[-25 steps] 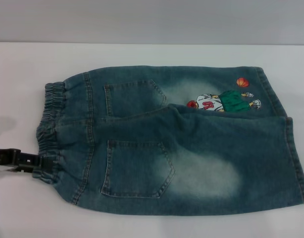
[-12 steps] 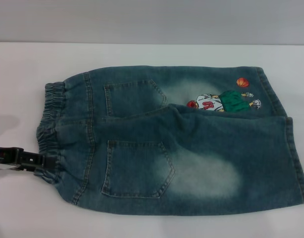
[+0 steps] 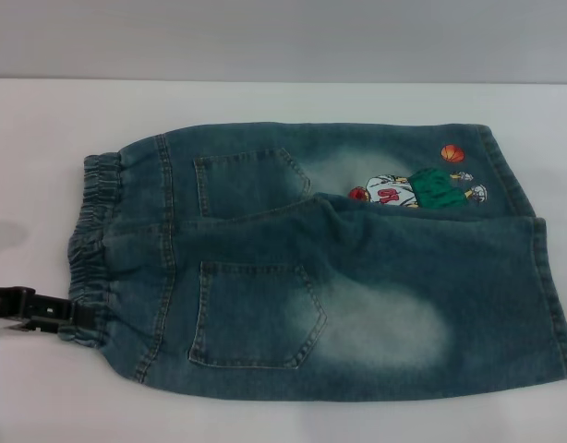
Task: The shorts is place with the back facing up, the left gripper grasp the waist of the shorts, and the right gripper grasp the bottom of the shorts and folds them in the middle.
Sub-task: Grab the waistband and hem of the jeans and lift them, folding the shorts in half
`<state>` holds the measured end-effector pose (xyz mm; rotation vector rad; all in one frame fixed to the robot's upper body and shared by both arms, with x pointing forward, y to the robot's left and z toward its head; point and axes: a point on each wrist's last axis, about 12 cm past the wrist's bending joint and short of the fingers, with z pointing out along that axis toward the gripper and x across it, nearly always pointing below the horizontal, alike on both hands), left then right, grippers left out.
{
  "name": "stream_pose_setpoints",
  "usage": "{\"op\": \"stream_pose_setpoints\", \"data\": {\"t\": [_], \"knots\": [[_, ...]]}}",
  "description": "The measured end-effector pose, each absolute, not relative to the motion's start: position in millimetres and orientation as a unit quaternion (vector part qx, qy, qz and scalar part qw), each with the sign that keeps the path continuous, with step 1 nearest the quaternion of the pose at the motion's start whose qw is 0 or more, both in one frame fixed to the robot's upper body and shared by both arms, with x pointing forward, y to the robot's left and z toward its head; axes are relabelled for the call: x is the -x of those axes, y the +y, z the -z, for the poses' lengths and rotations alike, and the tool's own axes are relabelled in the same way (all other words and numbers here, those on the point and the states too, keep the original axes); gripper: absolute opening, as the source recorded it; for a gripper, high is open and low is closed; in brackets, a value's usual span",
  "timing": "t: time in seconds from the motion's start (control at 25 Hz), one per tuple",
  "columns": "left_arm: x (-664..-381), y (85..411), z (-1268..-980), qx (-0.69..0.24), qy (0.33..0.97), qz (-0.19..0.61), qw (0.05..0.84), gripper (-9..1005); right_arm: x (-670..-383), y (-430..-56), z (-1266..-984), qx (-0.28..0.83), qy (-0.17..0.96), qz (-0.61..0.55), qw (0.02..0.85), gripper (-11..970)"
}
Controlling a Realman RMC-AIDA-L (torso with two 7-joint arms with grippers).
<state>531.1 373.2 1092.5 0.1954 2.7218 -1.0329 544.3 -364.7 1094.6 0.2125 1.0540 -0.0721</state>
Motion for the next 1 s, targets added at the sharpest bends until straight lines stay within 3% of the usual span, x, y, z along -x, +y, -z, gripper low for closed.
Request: {"op": "stream_pose_setpoints", "data": {"t": [1.0], "knots": [[-537.3, 367.2, -1092.7, -0.070, 0.927, 0.348, 0.119, 710, -544.5, -365.5, -1094.3, -0.103, 0.503, 0.037, 0.857, 470]]}}
